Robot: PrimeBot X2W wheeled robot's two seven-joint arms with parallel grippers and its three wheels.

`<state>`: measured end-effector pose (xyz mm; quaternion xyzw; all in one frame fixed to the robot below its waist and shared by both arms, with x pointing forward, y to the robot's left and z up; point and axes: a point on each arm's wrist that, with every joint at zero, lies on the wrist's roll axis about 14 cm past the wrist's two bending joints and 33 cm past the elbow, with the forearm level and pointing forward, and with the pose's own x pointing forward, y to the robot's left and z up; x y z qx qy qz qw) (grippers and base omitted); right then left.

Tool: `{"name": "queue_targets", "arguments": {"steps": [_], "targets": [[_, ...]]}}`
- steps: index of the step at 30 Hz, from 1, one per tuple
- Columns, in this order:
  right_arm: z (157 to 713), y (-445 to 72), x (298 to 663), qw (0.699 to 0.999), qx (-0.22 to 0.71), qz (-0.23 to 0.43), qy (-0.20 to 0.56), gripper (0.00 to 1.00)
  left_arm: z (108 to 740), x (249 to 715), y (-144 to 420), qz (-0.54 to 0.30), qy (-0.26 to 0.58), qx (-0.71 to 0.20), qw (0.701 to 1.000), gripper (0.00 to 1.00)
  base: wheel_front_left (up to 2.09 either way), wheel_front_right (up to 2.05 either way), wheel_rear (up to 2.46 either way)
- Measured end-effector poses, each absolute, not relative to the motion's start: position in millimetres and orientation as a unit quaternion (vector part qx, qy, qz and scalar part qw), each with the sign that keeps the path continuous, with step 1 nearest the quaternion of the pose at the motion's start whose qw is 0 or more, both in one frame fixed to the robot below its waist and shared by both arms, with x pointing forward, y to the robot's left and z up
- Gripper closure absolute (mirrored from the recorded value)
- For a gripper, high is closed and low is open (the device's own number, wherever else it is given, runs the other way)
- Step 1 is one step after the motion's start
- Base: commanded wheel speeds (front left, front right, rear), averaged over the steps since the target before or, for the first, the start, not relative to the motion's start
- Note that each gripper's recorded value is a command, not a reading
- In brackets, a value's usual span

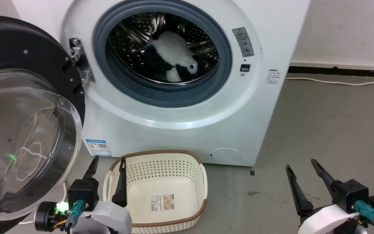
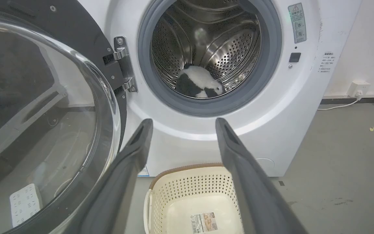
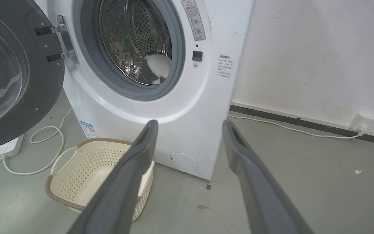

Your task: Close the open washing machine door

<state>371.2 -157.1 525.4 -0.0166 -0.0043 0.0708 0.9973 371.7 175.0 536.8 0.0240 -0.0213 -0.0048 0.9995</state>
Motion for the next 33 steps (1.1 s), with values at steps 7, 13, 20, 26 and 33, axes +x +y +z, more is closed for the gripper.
{"name": "queue_targets", "arguments": {"steps": [7, 13, 20, 26, 33], "targets": [[528, -145, 375, 0.996, -0.015, 0.088, -0.012, 0.00, 541, 365, 182, 0.005, -0.031, 0.025, 0.999, 0.00, 0.00, 0.00, 0.00], [528, -131, 378, 0.994, -0.008, 0.109, -0.017, 0.00, 545, 356, 192, 0.020, -0.040, 0.027, 0.999, 0.00, 0.00, 0.00, 0.00], [528, -110, 382, 0.990, -0.005, 0.140, -0.020, 0.00, 544, 344, 207, 0.044, -0.043, 0.030, 0.998, 0.00, 0.00, 0.00, 0.00], [524, -94, 384, 0.986, -0.001, 0.165, -0.018, 0.00, 547, 337, 216, 0.063, -0.051, 0.031, 0.996, 0.00, 0.00, 0.00, 0.00], [523, -80, 387, 0.982, 0.004, 0.188, -0.018, 0.00, 549, 328, 223, 0.080, -0.058, 0.032, 0.995, 0.00, 0.00, 0.00, 0.00]]}}
